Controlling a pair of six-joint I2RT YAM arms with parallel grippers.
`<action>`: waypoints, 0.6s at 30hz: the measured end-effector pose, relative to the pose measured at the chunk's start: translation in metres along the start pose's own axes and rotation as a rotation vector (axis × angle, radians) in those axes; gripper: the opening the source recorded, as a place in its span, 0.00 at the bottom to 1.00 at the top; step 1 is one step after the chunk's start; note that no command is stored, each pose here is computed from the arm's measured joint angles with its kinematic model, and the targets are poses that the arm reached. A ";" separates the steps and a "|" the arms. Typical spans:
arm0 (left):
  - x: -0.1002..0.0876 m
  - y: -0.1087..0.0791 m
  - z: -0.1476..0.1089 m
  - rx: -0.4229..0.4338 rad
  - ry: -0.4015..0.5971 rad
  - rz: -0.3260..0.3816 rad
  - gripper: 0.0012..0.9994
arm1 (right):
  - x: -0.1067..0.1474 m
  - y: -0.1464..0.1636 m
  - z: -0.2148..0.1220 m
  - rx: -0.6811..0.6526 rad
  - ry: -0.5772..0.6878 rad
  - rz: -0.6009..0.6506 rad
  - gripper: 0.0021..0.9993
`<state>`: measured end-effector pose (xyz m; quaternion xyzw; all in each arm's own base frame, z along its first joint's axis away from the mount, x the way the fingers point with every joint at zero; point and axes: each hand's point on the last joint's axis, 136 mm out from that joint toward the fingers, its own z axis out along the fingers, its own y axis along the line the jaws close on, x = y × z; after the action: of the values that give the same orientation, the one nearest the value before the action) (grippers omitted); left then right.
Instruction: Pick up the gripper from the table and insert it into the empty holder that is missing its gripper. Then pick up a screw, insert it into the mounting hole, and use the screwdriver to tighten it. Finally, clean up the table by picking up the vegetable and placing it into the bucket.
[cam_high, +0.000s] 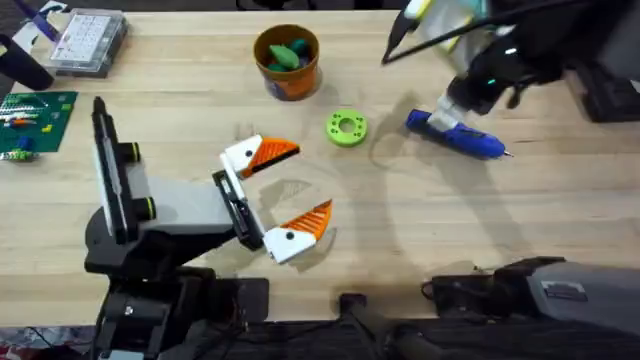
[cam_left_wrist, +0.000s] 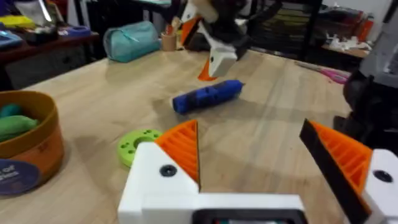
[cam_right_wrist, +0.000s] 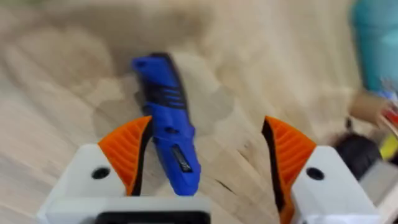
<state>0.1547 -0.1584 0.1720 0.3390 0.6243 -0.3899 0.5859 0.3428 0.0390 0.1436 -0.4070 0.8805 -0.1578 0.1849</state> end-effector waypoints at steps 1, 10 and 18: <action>-0.001 0.003 0.000 -0.019 -0.004 -0.003 0.99 | -0.001 -0.005 -0.011 0.023 -0.029 0.041 1.00; -0.048 0.046 -0.012 -0.323 -0.016 -0.042 0.99 | -0.001 -0.032 -0.105 0.161 -0.299 0.442 1.00; -0.078 0.080 -0.046 -0.652 0.277 -0.204 0.99 | 0.016 -0.029 -0.143 0.172 -0.389 0.604 1.00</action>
<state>0.2098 -0.0778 0.2431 0.1200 0.8199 -0.1774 0.5309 0.2872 0.0275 0.2794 -0.1340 0.8928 -0.0890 0.4208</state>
